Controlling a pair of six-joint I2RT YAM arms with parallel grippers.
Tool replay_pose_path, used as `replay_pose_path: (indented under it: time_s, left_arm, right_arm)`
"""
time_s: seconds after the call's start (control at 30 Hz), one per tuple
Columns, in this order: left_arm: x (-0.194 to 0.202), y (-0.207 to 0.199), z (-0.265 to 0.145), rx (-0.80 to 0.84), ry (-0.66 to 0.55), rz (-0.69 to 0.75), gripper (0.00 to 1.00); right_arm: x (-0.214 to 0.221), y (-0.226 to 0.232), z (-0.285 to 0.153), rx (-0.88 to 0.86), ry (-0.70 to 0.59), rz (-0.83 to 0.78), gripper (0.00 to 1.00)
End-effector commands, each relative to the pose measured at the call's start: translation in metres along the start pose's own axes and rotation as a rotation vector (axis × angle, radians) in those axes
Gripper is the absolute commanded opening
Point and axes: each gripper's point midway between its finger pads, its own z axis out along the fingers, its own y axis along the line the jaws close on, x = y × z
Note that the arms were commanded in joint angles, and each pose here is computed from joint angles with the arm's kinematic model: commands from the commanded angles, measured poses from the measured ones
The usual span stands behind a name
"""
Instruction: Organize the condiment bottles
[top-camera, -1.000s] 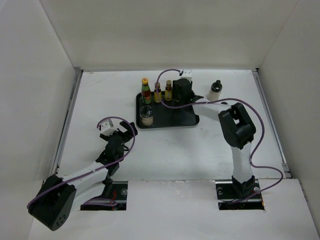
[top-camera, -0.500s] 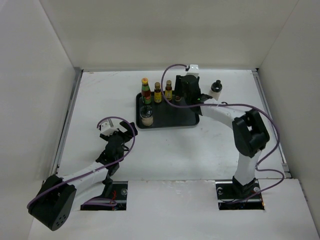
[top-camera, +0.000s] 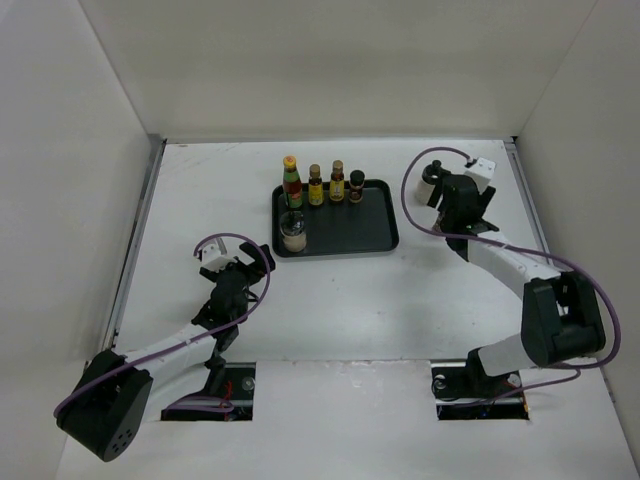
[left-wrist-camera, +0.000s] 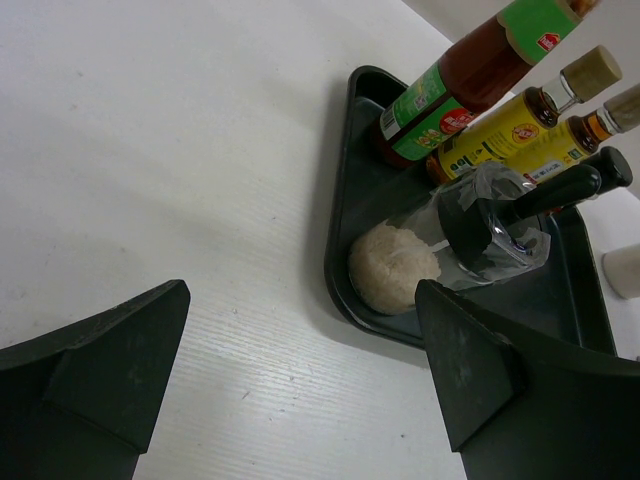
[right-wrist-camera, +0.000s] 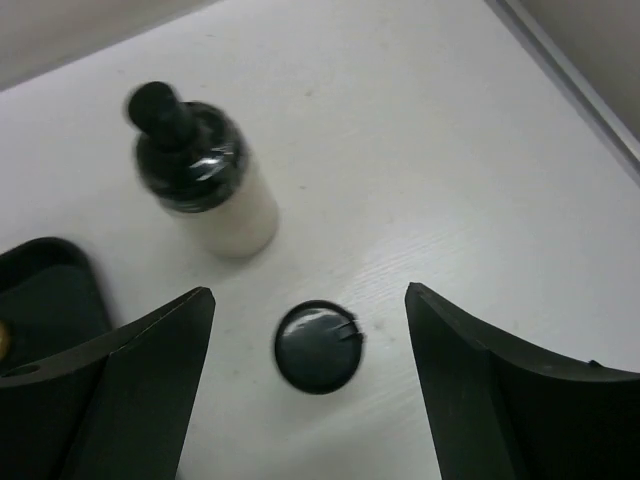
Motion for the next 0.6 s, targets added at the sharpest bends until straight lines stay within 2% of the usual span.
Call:
replay_pose_path:
  time_s: [0.0,0.23,0.37,0.5,0.57]
  left_arm:
    - [-0.018,-0.021,0.003,0.053,-0.049,-0.054,1.0]
    - [-0.018,-0.022,0.003,0.056,-0.048,-0.055,1.0]
    - [-0.016,-0.022,0.004,0.052,-0.041,-0.05,1.0]
    - [-0.017,-0.023,0.003,0.061,-0.045,-0.056,1.0]
    - [-0.016,-0.022,0.003,0.054,-0.044,-0.052,1.0]
  right_arm:
    - [-0.008,-0.016,0.001,0.046,-0.017,0.026,0.84]
    - [0.015,-0.003,0.019,-0.017,0.048,0.045,0.8]
    - [0.018,-0.002,0.029,-0.019,0.046,0.061,0.72]
    - [0.019,0.0,0.033,-0.011,0.047,0.058,0.52]
    - [0.011,-0.003,0.03,0.007,0.017,0.063,0.45]
